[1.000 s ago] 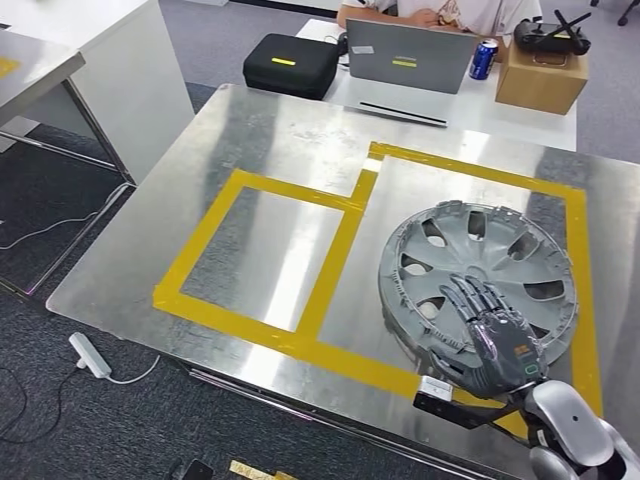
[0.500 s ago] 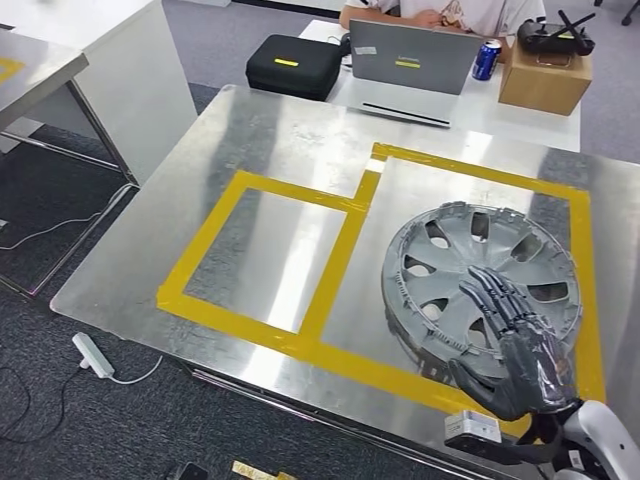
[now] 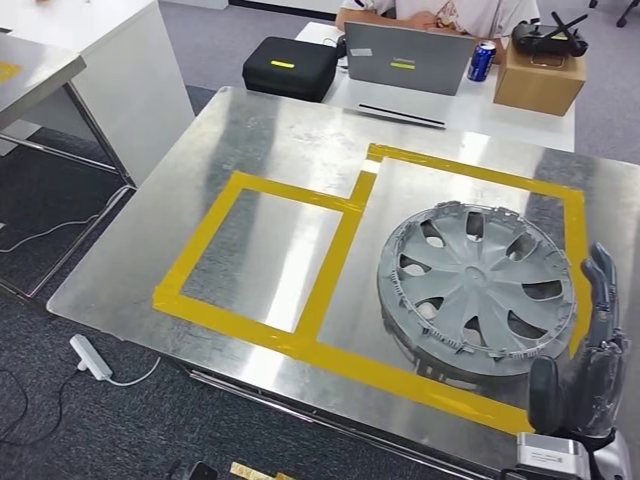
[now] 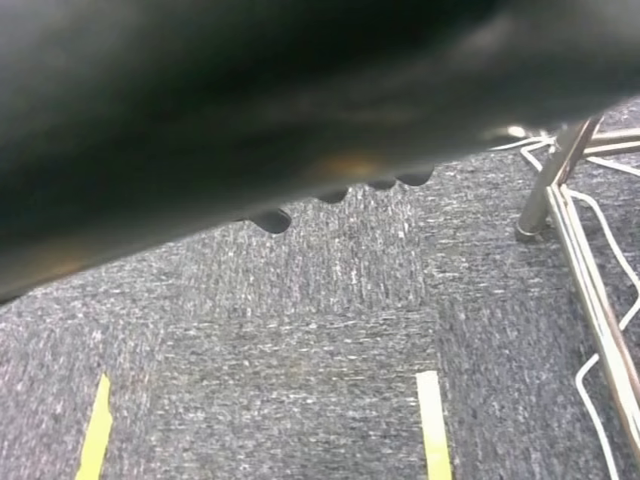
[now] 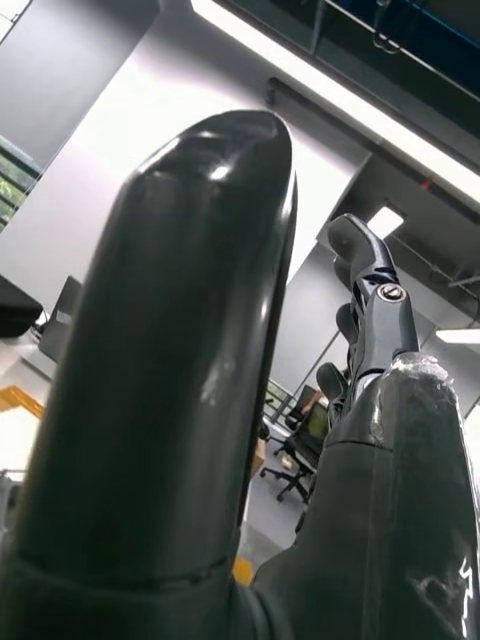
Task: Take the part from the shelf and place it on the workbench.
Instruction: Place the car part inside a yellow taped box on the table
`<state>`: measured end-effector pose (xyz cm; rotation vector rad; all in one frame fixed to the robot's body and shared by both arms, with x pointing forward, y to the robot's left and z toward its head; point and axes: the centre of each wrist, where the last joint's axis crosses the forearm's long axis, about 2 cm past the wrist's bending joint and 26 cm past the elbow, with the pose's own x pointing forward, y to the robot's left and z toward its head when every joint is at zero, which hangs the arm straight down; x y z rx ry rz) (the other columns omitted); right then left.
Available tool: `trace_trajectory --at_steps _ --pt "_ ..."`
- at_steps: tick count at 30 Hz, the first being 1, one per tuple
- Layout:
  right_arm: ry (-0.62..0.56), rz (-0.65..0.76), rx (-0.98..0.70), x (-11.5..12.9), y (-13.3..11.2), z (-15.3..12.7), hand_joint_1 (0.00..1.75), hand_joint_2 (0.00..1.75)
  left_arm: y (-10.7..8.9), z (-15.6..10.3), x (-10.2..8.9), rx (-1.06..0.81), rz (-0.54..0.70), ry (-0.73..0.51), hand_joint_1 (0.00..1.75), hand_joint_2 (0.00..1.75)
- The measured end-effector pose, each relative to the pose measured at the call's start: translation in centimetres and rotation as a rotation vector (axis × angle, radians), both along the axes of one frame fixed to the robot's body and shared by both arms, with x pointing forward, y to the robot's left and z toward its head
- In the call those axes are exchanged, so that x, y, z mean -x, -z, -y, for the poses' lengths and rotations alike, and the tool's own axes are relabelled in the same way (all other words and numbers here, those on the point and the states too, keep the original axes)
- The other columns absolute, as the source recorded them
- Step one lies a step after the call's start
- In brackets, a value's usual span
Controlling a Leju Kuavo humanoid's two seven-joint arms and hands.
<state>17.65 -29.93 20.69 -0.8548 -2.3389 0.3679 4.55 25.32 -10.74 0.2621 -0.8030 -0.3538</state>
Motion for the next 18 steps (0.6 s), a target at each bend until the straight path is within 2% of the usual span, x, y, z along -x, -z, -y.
trace_trajectory --at_steps 18 --pt "0.035 0.026 -0.259 1.4 0.4 -0.8 0.0 0.0 -0.1 0.6 -0.1 -0.004 -0.004 -0.013 0.0 0.0"
